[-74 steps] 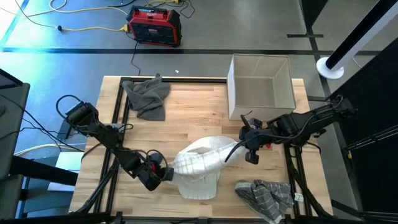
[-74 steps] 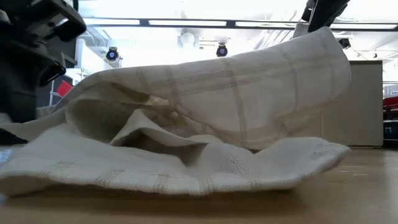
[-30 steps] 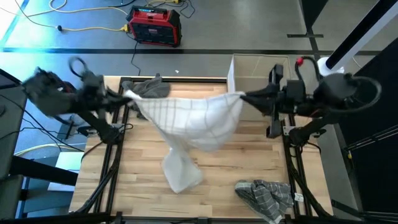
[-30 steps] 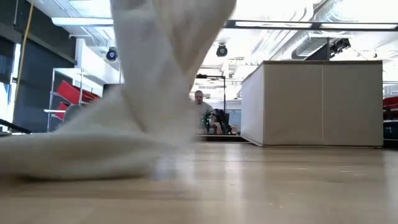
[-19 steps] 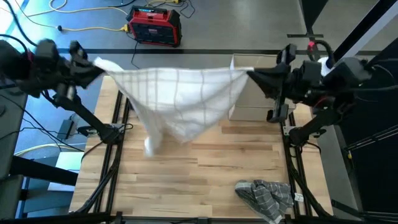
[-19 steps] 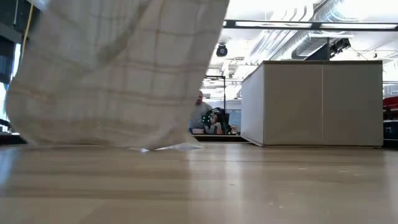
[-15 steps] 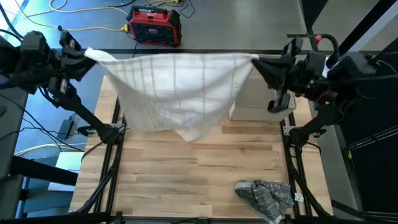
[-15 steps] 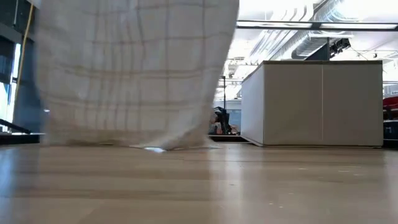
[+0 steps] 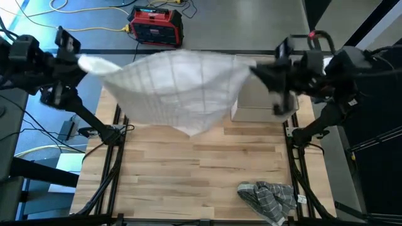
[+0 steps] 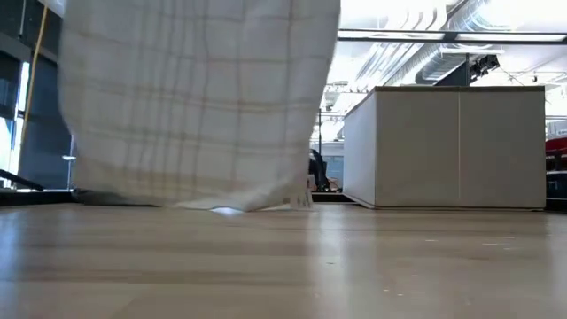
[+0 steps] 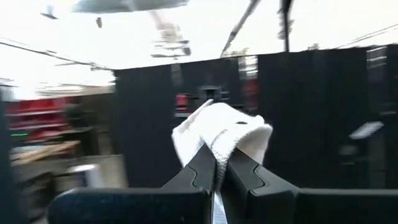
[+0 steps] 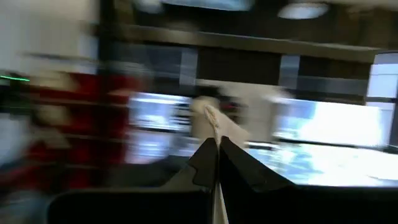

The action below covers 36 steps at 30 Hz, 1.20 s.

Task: Fold towel
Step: Fold the white patterned towel

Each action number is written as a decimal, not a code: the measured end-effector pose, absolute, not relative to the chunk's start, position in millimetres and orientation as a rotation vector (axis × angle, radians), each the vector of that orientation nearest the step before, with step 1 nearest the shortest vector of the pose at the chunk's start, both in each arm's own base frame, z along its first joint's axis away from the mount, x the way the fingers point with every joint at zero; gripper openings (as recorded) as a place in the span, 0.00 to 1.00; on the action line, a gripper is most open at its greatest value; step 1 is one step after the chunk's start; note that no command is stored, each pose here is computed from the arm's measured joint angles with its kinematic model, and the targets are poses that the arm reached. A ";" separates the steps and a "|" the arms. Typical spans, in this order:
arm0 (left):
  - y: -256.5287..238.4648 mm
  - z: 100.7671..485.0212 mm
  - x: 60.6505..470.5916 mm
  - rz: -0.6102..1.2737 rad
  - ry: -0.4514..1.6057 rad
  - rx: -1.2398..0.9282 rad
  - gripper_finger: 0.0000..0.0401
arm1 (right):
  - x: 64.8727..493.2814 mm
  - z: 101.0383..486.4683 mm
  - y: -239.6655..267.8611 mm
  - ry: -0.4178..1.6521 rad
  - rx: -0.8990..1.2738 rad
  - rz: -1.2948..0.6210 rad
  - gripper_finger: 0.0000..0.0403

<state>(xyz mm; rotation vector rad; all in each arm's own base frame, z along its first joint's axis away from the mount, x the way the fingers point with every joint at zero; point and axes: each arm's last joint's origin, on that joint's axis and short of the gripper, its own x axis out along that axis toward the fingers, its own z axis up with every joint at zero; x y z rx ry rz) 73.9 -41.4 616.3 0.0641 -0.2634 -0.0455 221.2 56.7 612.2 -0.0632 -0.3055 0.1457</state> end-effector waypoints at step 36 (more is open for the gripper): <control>-76.9 596.5 96.4 0.556 0.013 0.028 0.00 | 173.5 579.2 79.5 0.022 0.081 -0.629 0.00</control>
